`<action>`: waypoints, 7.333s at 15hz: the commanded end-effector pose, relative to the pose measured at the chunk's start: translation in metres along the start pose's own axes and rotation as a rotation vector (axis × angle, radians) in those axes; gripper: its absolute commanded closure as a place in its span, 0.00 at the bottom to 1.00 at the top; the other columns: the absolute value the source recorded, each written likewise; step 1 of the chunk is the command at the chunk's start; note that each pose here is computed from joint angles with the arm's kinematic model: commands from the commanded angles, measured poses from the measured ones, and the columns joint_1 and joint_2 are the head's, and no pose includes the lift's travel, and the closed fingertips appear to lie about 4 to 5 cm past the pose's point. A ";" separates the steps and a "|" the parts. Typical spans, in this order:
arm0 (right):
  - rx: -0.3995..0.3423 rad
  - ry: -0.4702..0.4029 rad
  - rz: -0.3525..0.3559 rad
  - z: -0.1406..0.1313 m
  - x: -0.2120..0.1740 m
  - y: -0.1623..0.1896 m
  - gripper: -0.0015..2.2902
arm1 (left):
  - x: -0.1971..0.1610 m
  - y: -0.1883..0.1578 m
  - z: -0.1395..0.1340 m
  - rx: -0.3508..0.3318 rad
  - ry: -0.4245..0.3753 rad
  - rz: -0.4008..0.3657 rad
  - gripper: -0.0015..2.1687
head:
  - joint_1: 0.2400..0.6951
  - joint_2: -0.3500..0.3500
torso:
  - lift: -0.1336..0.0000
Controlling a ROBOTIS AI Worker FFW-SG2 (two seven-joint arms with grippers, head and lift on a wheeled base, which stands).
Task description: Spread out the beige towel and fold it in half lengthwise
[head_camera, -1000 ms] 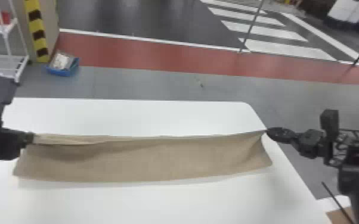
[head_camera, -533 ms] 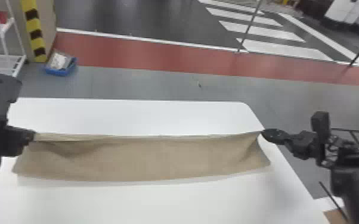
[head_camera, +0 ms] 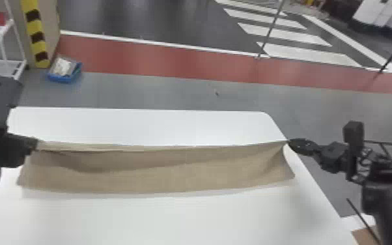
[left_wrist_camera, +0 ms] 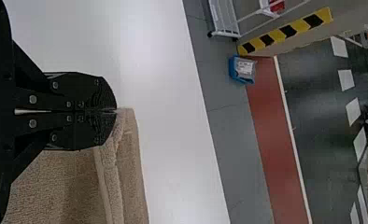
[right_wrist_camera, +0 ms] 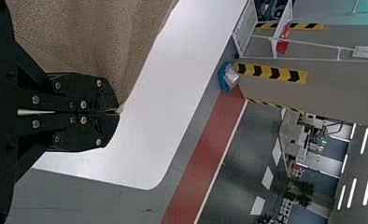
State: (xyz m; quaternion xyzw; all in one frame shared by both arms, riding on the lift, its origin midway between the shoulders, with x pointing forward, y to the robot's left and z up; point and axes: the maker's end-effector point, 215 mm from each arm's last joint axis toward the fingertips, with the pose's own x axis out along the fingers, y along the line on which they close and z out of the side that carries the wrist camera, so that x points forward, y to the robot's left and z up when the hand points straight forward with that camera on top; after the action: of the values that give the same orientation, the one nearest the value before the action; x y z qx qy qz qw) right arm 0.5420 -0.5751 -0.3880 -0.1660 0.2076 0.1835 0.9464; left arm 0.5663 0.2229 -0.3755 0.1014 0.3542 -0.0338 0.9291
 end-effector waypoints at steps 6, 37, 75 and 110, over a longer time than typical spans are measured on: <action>0.020 -0.015 -0.024 0.001 -0.002 -0.006 0.72 | -0.009 -0.007 0.015 0.021 -0.020 -0.002 0.84 | 1.00 0.01 | 0.07; 0.100 -0.066 -0.135 -0.026 -0.044 -0.015 0.03 | 0.050 -0.010 -0.021 -0.273 0.056 -0.218 0.20 | 1.00 0.00 | 0.07; 0.271 -0.089 -0.020 -0.013 -0.011 0.020 0.10 | 0.022 0.088 -0.089 -0.396 0.211 -0.146 0.64 | 1.00 0.10 | 0.07; 0.565 -0.011 0.108 -0.019 0.036 0.104 0.15 | 0.067 -0.234 0.039 0.084 -0.182 -0.574 0.32 | 1.00 0.00 | 0.07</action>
State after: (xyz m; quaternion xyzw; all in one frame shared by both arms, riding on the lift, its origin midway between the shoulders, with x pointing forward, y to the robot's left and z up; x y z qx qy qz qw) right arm 0.5242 -0.4818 -0.4451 0.1177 0.2535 0.1689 0.9452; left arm 0.6088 -0.0123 -0.4286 0.0323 0.2808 -0.3186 0.9048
